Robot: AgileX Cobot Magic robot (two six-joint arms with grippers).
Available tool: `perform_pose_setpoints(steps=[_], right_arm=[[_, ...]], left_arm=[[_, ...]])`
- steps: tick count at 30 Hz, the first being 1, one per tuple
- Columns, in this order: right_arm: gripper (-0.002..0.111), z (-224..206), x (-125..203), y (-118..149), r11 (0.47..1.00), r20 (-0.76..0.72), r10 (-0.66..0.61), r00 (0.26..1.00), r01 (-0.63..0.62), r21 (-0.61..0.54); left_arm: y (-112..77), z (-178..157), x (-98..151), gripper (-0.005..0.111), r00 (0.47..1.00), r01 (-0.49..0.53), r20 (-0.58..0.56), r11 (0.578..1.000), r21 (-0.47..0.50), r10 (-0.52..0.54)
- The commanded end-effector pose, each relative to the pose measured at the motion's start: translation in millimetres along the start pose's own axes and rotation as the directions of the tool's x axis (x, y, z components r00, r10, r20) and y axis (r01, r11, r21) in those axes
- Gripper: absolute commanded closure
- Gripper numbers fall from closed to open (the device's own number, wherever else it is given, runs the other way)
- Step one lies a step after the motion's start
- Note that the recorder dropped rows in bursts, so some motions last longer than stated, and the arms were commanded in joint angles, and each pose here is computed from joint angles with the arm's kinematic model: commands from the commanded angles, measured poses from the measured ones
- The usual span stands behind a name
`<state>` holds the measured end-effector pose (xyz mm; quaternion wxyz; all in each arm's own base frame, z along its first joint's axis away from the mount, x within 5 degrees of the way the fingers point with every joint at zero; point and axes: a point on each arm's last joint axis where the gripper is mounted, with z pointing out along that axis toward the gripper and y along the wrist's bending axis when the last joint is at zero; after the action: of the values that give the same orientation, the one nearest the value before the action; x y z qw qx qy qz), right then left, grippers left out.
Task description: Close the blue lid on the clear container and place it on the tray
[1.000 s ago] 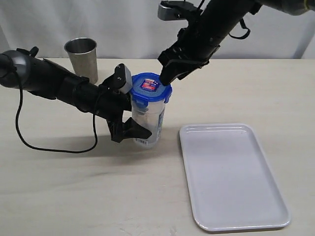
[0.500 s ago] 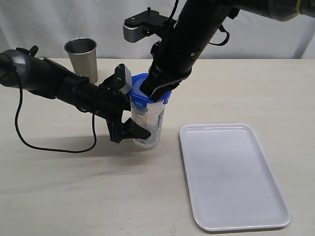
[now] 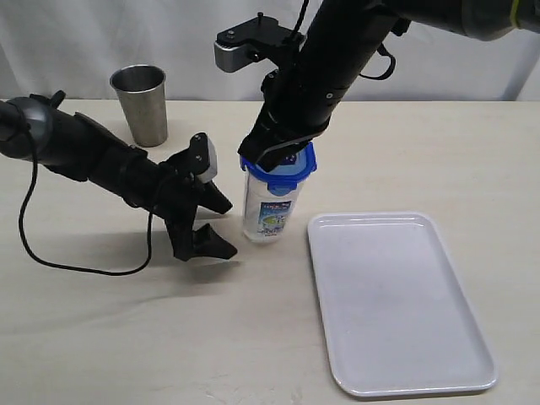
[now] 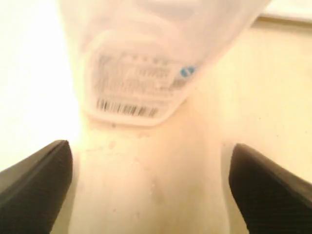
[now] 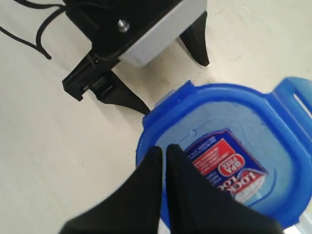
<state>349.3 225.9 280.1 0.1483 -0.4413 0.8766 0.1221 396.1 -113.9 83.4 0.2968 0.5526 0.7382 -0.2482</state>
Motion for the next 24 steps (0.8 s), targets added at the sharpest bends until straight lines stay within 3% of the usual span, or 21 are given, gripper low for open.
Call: perform_pose_setpoints(steps=[1, 8, 15, 24], right_arm=[[0.104, 6, 3, -2, 1.0, -0.03, 0.001, 1.0, -0.001, 0.01], [0.104, 5, 0, -14, 0.991, 0.007, -0.004, 1.0, 0.003, 0.135], [0.104, 5, -2, -15, 0.99, 0.029, -0.01, 1.0, 0.006, 0.143], [0.104, 5, -2, -15, 0.991, 0.031, -0.006, 1.0, 0.002, 0.136]], left_arm=[[3.1, -11, -3, 0.026, 0.994, 0.043, 0.102, 0.999, 0.021, -0.045], [2.7, -13, -7, 0.026, 0.985, 0.048, 0.161, 0.998, 0.033, -0.053], [6.0, -14, -11, 0.026, 0.977, 0.067, 0.202, 0.998, 0.011, -0.068], [2.8, -18, -23, 0.026, 0.949, 0.075, 0.302, 0.994, 0.076, -0.095]])
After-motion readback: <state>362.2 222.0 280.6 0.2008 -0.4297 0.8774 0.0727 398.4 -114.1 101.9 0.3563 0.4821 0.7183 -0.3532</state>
